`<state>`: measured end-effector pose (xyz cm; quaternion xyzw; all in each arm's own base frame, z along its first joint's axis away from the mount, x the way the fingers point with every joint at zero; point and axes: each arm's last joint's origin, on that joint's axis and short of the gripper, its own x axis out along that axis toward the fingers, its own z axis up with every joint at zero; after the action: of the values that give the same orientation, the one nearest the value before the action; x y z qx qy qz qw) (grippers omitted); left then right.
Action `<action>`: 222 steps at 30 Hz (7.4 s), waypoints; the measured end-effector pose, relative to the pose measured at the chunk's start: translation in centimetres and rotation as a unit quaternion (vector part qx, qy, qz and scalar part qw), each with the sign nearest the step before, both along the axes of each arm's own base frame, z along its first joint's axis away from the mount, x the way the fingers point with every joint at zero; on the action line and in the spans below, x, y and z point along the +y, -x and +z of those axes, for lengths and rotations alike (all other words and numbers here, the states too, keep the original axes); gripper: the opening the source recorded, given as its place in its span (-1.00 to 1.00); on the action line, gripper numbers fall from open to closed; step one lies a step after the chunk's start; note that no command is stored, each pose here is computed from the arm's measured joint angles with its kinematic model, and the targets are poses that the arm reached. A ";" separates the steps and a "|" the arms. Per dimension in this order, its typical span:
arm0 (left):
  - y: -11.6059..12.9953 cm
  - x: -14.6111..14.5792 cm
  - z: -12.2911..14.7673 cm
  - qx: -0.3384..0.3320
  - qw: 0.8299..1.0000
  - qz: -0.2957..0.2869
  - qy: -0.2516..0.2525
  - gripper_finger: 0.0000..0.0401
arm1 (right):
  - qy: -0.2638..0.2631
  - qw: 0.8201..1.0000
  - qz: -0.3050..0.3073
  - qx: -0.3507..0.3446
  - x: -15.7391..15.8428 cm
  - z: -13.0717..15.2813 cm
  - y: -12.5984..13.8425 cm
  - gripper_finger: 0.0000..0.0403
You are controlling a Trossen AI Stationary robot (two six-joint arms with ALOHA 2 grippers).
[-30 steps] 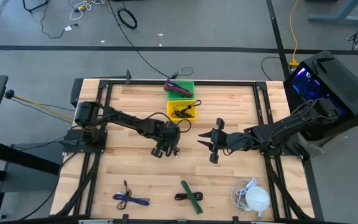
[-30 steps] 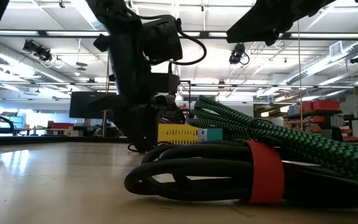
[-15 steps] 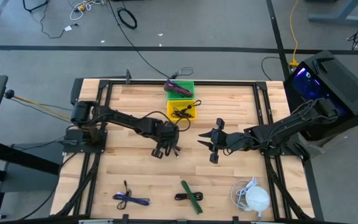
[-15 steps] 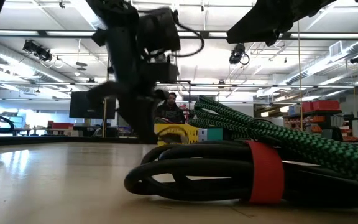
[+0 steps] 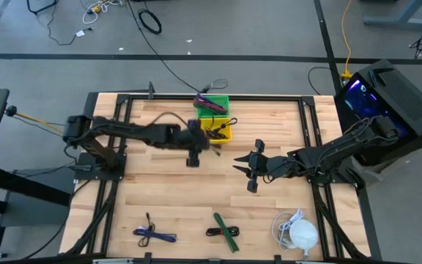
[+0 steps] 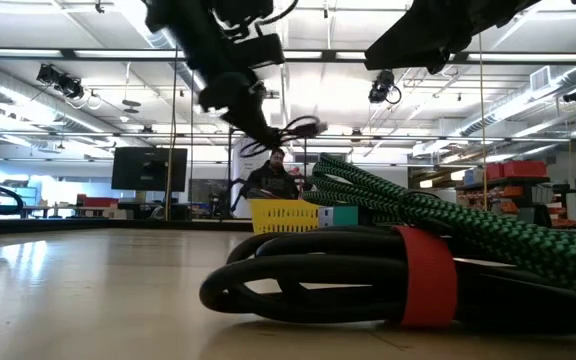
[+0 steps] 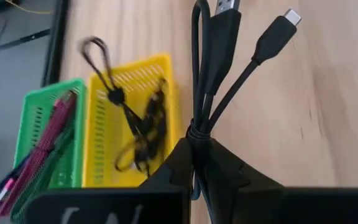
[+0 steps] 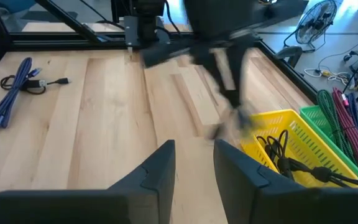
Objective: Pick & Place USB Port
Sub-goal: Put the middle black charger cable into the yellow basket, then put the green patterned charger cable into the green basket
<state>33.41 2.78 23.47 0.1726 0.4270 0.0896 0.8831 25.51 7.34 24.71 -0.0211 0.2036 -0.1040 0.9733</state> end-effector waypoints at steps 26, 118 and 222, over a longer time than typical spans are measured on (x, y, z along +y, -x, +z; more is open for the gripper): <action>-1.3 9.9 -3.5 -0.079 0.983 0.112 0.124 -0.88 | 0.000 1.000 0.001 -0.003 0.0 -0.1 0.0 -0.45; 11.1 -15.7 -3.2 -0.077 0.973 0.049 0.213 -0.60 | -0.348 0.920 0.142 0.112 12.7 -12.3 -7.3 -0.08; 11.1 -15.7 -3.2 -0.080 0.975 0.051 0.201 -0.60 | -0.357 0.911 0.112 0.174 8.4 -9.7 -7.6 -0.27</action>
<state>22.28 -12.89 20.28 -0.0377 0.3723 0.0602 0.9254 33.06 15.76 14.97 0.2878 0.3894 0.0909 0.8702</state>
